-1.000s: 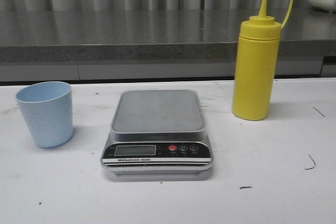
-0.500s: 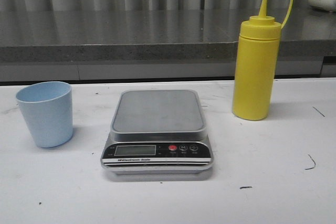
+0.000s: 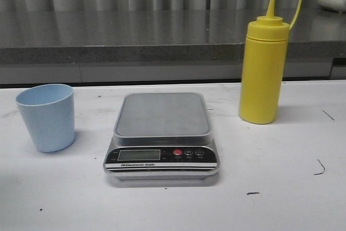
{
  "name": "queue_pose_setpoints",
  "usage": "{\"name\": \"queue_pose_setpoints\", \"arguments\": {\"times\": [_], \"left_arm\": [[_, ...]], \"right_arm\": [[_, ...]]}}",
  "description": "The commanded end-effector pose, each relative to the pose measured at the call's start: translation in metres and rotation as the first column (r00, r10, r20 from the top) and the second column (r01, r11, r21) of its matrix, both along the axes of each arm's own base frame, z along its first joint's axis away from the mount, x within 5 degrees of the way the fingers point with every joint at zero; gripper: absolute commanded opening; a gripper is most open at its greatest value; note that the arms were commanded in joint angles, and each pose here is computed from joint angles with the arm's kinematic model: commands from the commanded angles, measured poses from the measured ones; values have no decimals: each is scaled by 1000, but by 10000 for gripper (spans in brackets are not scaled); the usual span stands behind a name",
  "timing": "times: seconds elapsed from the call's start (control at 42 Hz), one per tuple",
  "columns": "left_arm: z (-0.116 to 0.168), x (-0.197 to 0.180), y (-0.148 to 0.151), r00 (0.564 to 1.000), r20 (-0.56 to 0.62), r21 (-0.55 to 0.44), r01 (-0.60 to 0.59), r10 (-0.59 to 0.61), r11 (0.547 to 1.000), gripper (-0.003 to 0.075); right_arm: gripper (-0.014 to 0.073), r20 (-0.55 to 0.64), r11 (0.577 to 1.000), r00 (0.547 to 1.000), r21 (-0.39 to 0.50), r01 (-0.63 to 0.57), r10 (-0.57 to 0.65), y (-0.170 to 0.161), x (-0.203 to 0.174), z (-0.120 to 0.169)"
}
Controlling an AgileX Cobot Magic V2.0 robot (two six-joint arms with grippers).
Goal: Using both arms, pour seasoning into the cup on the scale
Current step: 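Reach the left gripper down and grasp the light blue cup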
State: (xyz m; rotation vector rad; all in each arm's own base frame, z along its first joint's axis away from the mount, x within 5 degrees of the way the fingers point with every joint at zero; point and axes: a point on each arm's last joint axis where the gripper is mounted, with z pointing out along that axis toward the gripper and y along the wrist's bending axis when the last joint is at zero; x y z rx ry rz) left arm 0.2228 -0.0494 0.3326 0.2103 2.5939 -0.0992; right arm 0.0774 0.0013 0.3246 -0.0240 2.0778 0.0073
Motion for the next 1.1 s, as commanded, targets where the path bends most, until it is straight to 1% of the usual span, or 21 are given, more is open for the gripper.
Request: {"name": "queue_pose_setpoints", "arguments": {"times": [0.0,0.262,0.286,0.5,0.738,0.857,0.929,1.071], "left_arm": [[8,23,-7,1000,13,-4,7,-7,1000,514],[-21,74,-19,996,-86,18,8,-6,1000,514],[-25,79,-20,995,-97,21,8,-6,1000,514],[-54,111,-27,988,-154,44,12,-5,999,514],[-79,135,-31,987,-159,62,18,-8,998,514],[-85,142,-33,990,-144,56,18,-9,998,508],[-90,143,-34,987,-158,49,15,-7,999,473],[-94,144,-35,984,-178,39,11,-4,999,349]], "right_arm": [[520,84,1000,996,-8,-2,2,0,4,14],[520,84,1000,996,-8,-2,2,0,4,14],[472,84,1000,996,-8,-2,2,0,4,14],[472,84,1000,996,-8,-2,2,0,4,14],[472,84,1000,996,-8,-2,2,0,4,14],[472,84,1000,996,-8,-2,2,0,4,14],[472,84,1000,996,-8,-2,2,0,4,14],[472,84,1000,996,-8,-2,2,0,4,14]]}}
